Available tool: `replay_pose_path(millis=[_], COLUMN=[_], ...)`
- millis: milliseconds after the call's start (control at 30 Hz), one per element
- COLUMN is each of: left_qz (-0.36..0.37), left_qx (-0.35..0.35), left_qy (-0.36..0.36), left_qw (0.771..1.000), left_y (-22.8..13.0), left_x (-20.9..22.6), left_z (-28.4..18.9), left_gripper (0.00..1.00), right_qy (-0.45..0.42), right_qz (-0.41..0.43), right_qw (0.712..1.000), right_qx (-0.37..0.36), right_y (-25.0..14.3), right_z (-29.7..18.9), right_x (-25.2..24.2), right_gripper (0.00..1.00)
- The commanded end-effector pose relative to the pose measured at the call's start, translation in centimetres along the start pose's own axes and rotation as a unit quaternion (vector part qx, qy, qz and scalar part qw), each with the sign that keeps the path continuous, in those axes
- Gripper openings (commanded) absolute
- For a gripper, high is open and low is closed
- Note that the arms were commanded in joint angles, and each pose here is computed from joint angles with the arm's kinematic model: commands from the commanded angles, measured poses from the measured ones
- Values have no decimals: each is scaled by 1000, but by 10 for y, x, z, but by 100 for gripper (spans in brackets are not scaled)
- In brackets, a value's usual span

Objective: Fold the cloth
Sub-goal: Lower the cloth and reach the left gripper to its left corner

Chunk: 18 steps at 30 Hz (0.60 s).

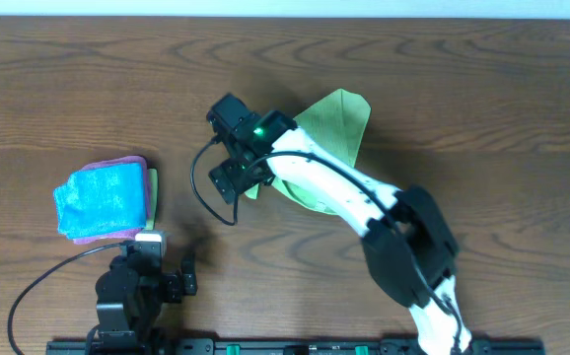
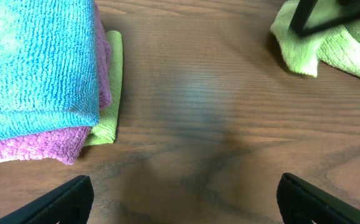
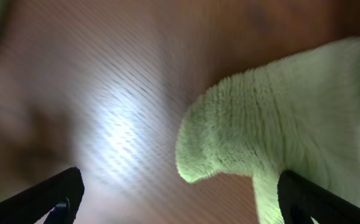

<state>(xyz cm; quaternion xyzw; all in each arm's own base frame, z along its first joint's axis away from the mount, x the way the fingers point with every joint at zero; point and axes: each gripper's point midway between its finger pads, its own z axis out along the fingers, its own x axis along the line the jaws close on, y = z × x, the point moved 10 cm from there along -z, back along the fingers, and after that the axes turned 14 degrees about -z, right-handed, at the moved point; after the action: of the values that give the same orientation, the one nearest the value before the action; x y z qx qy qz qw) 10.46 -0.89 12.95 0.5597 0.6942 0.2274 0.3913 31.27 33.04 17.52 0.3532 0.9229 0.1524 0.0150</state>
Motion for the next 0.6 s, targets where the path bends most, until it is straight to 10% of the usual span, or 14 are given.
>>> replay_pose_path(millis=[0,567], left_qz=[7,6], left_qx=[15,10], left_qy=[8,6], left_qw=[1000,1000], left_y=[-6,-5], left_x=[2,2], left_z=[2,2], left_gripper=[95,95], right_qy=[10,30], right_qz=[2,208], right_qw=[997,977], right_qx=[-73,-38], right_y=[8,-35], right_z=[-57,-134], right_x=[10,-13], right_gripper=[99,99])
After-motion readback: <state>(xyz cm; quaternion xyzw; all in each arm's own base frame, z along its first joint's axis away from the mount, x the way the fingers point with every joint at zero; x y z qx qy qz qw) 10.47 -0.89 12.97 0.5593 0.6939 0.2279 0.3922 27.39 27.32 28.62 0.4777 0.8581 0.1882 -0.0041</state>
